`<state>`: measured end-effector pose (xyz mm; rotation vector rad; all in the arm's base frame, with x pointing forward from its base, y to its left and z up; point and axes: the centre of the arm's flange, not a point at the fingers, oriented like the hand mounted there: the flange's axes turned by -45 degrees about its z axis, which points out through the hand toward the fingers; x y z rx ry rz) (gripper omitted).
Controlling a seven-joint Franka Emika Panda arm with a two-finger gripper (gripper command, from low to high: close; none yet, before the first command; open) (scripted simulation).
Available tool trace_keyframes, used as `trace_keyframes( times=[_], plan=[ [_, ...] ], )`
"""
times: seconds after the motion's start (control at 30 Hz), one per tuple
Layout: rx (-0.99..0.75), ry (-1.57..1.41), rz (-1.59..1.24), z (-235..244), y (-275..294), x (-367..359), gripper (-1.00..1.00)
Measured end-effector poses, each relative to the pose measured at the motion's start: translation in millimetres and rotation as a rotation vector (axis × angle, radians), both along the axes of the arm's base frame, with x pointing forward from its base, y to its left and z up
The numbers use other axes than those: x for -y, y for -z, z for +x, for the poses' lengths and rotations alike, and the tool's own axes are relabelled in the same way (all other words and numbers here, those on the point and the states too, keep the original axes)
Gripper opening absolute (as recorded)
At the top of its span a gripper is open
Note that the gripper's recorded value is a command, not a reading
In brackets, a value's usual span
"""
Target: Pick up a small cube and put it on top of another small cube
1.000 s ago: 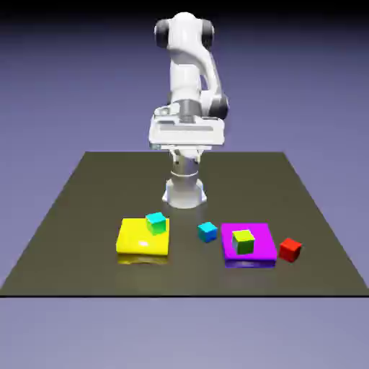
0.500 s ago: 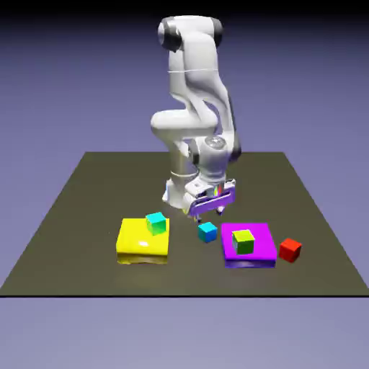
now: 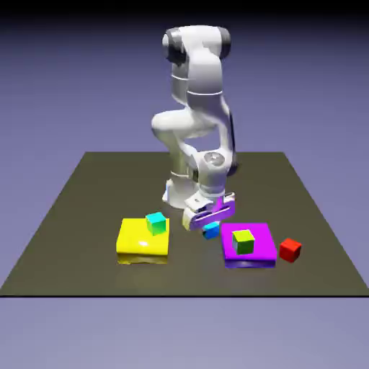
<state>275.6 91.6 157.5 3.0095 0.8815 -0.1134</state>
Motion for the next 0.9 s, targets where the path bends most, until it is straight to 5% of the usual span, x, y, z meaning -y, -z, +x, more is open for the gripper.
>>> trace_keyframes(
  times=[0.23, 0.5, 0.9],
  plan=[
    [0.004, 0.001, -0.018, -0.2, -34.4, 3.8, -1.0],
    [0.098, -0.097, 0.021, 89.2, -90.8, -60.1, -1.0],
    [0.041, -1.196, -0.003, 105.3, -99.1, -254.5, -1.0]
  ],
)
